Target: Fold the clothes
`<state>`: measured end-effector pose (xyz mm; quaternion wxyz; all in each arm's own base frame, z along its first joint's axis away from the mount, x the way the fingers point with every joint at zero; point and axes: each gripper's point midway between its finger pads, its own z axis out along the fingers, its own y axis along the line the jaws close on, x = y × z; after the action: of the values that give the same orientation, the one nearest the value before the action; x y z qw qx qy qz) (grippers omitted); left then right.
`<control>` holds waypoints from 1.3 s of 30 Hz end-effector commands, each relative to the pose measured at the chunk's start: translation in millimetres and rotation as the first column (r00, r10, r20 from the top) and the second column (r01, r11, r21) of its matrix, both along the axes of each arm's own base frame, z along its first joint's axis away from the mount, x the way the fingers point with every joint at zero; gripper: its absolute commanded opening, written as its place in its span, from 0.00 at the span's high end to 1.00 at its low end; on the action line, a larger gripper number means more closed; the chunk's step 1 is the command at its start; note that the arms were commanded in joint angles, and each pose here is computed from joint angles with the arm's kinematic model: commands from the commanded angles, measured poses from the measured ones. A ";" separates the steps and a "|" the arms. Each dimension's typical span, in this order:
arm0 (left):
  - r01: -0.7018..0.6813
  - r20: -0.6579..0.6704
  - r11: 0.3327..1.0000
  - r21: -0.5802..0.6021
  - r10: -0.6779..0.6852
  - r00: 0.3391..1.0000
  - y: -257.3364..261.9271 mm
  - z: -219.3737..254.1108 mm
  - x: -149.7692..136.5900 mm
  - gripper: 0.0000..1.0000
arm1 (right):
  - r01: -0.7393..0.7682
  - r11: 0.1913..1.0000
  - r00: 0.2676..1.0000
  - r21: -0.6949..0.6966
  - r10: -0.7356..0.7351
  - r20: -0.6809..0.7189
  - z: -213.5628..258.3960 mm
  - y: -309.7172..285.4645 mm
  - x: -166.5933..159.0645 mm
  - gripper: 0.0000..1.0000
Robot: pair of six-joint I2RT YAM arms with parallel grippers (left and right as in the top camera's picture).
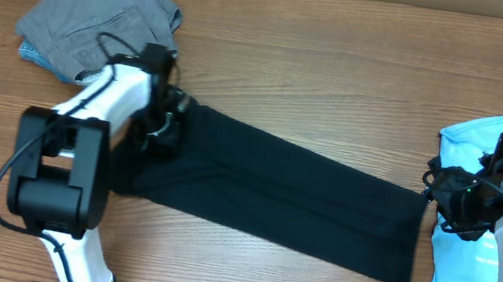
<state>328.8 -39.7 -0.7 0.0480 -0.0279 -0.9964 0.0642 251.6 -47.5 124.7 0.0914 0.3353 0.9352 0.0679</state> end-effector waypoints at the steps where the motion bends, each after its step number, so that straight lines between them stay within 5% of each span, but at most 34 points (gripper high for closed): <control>1: -0.203 -0.011 0.969 0.145 0.206 0.978 65.3 -12.7 -6.3 0.96 | 0.007 1.000 0.998 0.027 -0.005 -0.070 -23.3 2.0 -5.7 0.40; 7: -0.244 -0.017 0.969 -0.023 0.244 0.970 66.4 -10.7 -3.2 0.96 | -0.001 0.992 0.993 0.124 0.016 -0.116 -59.2 15.3 -1.3 0.37; 18: -0.196 0.004 0.967 -0.163 0.199 0.980 36.7 3.2 6.7 0.94 | -0.078 0.922 0.978 0.379 0.145 -0.151 -108.4 62.2 -25.6 0.36; 26: -0.171 0.109 0.968 -0.185 0.193 0.975 36.7 60.2 27.9 0.88 | -0.082 0.894 0.981 0.441 0.150 -0.122 -130.0 78.0 -41.6 0.37; 29: -0.155 0.173 0.970 -0.186 0.188 0.967 38.1 93.1 37.0 0.87 | -0.095 0.889 0.985 0.448 0.149 -0.086 -135.3 80.6 -39.4 0.50; 33: -0.136 0.266 0.974 -0.180 0.181 0.947 40.4 139.6 45.3 0.85 | -0.083 0.905 0.989 0.416 0.127 -0.079 -132.3 71.3 -30.1 0.92; 39: -0.127 0.338 0.978 -0.166 0.177 0.924 42.7 185.0 44.5 0.83 | 0.022 0.972 0.992 0.233 0.008 -0.129 -102.0 17.6 -10.5 0.96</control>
<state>369.9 4.0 153.1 -0.0998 0.0541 -0.9842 0.1363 218.4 16.6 5.1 -0.0555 0.3223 0.9148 0.2369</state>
